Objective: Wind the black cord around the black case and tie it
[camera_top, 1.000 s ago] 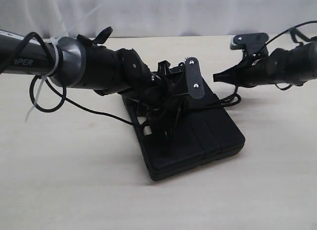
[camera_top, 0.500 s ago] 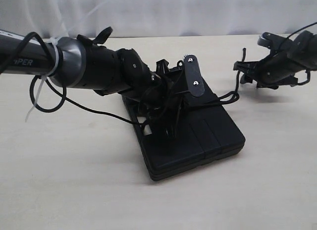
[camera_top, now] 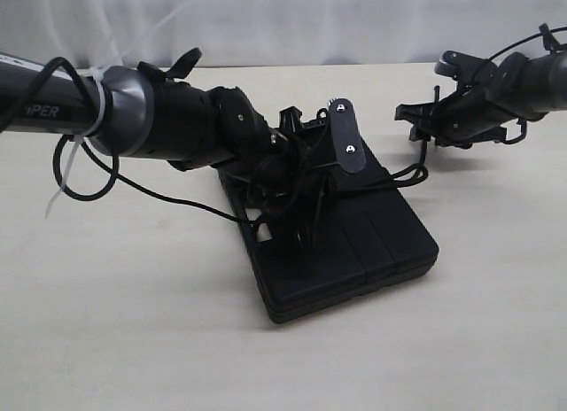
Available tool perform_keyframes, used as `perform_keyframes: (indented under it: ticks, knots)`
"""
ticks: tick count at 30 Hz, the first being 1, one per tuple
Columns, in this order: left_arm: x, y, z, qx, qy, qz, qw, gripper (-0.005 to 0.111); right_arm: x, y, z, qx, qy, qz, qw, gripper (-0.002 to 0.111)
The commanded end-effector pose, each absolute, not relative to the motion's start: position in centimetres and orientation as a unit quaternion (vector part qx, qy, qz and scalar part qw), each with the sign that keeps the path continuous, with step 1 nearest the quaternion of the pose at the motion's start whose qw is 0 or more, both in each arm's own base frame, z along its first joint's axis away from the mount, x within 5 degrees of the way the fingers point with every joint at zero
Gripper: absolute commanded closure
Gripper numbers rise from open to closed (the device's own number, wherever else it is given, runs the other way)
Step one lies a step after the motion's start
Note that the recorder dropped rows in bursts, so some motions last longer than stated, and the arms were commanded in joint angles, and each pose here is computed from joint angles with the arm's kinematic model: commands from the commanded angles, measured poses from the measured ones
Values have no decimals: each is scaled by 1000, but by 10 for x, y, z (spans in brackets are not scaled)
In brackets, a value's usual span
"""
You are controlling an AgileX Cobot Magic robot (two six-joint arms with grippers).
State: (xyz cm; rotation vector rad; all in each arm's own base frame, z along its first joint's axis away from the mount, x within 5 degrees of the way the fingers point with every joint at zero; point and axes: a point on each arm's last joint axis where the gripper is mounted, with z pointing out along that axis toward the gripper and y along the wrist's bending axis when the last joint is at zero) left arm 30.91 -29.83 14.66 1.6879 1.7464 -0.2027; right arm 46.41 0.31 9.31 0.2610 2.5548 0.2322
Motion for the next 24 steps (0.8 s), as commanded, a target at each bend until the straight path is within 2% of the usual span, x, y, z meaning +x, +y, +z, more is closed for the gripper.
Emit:
perform_keyframes:
  ticks: [1, 3, 4, 5, 12, 15, 21, 24]
  knots:
    - [308, -299, 146, 646, 677, -83, 343, 107, 455, 1, 68, 81, 968, 81, 224, 70]
    - [308, -299, 146, 646, 677, -83, 343, 107, 455, 2, 68, 62, 970, 76, 223, 85]
    - [308, -299, 146, 646, 677, -83, 343, 107, 454, 2, 68, 41, 972, 73, 221, 99]
    - [308, -299, 146, 646, 677, -83, 343, 107, 454, 3, 68, 36, 972, 72, 219, 105]
    - [309, -299, 146, 646, 677, -80, 345, 107, 450, 4, 79, 8, 969, 69, 238, 104]
    - [316, -298, 155, 580, 717, -76, 379, 107, 433, 7, 98, 3, 941, 18, 338, 104]
    - [317, -292, 177, 502, 763, -114, 391, 107, 409, 27, 113, -68, 903, -36, 422, 104]
    - [329, -275, 185, 449, 795, -132, 386, 107, 395, 37, 114, -97, 871, -62, 477, 104]
